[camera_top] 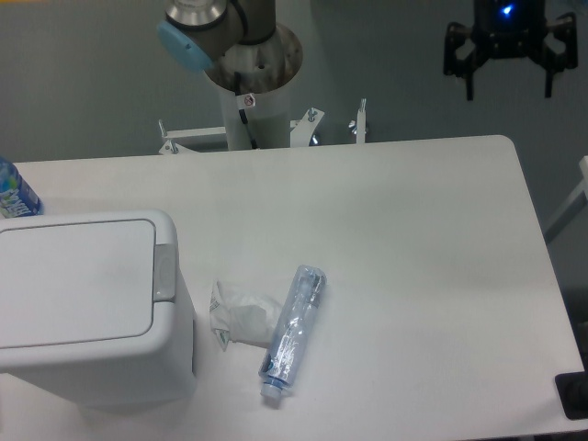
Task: Open the trash can
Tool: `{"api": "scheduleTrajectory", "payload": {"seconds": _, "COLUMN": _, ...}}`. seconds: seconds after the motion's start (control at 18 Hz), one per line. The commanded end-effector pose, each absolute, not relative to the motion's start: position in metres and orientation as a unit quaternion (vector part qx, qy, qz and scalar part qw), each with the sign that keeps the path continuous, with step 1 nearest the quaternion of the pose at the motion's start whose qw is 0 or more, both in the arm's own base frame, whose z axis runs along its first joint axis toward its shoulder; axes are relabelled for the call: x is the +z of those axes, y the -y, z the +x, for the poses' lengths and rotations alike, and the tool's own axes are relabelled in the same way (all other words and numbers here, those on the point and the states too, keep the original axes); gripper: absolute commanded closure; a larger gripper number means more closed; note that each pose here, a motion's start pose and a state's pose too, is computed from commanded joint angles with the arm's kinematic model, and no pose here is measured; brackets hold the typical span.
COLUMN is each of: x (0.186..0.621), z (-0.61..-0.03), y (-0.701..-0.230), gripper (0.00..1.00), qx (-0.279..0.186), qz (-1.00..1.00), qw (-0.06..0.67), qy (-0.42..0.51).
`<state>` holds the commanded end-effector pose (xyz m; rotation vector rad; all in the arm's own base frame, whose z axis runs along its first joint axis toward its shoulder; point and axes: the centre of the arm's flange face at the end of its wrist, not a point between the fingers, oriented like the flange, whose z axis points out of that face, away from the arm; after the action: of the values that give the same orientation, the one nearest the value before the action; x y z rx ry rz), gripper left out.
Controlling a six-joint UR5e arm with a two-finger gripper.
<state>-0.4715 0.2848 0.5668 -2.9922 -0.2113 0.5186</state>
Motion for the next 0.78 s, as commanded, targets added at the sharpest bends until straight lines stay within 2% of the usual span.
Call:
{"api": "scheduleTrajectory", "payload": {"seconds": 0.56, "x": 0.568, "z": -0.473, "y": -0.289, "gripper": 0.0, "qx": 0.169, "qz": -0.98, "qw": 0.064, "qy": 0.082}}
{"api": "scheduleTrajectory", "payload": {"seconds": 0.78, "x": 0.564, "z": -0.478, "y": -0.312, "gripper": 0.0, "qx": 0.148, "qz": -0.97, "qw": 0.124, "qy": 0.151}}
